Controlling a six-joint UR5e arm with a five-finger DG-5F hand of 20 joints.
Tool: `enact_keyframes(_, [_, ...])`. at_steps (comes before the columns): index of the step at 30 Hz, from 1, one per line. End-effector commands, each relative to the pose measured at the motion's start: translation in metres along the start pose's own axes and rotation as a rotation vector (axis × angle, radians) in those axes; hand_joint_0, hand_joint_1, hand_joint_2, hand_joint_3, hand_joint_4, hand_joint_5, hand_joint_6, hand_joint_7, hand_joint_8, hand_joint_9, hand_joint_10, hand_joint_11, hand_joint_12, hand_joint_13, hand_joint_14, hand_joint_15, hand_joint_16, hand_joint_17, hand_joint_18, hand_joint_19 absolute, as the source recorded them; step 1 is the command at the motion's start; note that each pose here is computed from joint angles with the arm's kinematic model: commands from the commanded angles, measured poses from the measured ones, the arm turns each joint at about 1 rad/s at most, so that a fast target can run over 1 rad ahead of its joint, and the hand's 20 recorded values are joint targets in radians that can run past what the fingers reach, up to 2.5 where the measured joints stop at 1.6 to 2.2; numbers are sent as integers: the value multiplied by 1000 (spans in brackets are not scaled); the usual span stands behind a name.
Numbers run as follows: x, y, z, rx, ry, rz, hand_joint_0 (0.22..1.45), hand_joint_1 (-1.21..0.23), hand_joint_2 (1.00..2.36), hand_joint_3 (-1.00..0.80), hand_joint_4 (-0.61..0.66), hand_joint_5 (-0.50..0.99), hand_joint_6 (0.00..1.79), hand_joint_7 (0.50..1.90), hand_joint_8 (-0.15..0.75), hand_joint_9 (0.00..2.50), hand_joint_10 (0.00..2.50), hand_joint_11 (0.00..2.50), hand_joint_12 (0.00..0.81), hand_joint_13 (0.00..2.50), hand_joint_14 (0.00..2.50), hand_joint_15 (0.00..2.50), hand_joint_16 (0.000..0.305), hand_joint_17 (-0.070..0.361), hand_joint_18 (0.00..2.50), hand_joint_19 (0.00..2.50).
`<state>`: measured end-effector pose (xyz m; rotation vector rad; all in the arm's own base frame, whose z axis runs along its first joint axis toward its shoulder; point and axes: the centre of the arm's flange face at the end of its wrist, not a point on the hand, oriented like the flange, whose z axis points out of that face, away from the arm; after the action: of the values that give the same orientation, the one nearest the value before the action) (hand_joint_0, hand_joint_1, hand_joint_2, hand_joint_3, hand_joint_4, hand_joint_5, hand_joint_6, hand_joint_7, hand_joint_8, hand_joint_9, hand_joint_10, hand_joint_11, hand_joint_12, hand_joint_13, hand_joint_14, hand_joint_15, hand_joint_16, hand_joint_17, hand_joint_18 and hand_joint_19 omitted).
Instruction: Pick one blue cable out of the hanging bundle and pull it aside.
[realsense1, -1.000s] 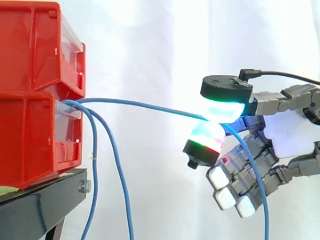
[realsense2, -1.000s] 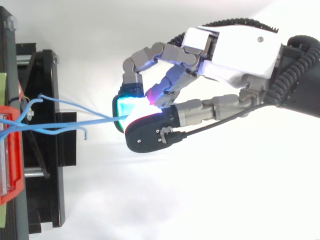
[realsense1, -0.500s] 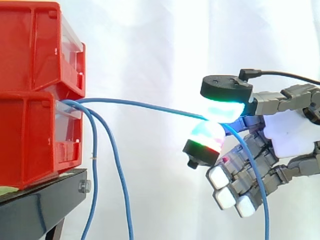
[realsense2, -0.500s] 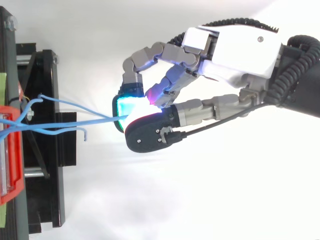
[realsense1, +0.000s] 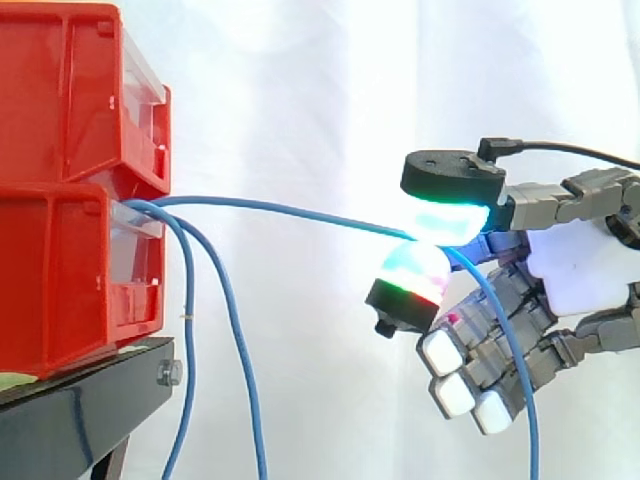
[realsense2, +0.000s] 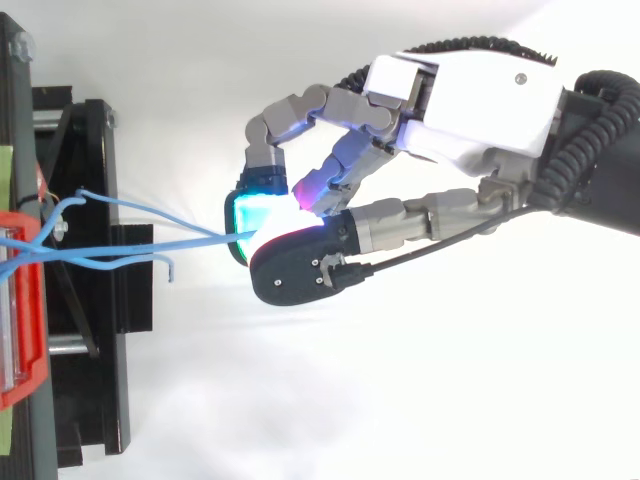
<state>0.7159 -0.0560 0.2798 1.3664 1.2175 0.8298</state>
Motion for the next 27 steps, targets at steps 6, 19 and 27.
enact_keyframes(6, [0,0,0,0,0,0,621,-762,1013,-55,20,-96,900,1248,301,1057,15,493,366,965,16,480,42,96,831,381])
enact_keyframes(19, [0,-1,0,1,0,-1,623,-760,1014,-57,23,-97,899,1251,301,1057,13,492,363,976,16,491,41,93,852,383])
enact_keyframes(27, [0,0,0,0,0,0,623,-758,1013,-56,23,-97,899,1251,302,1060,15,492,359,984,16,492,41,92,856,385])
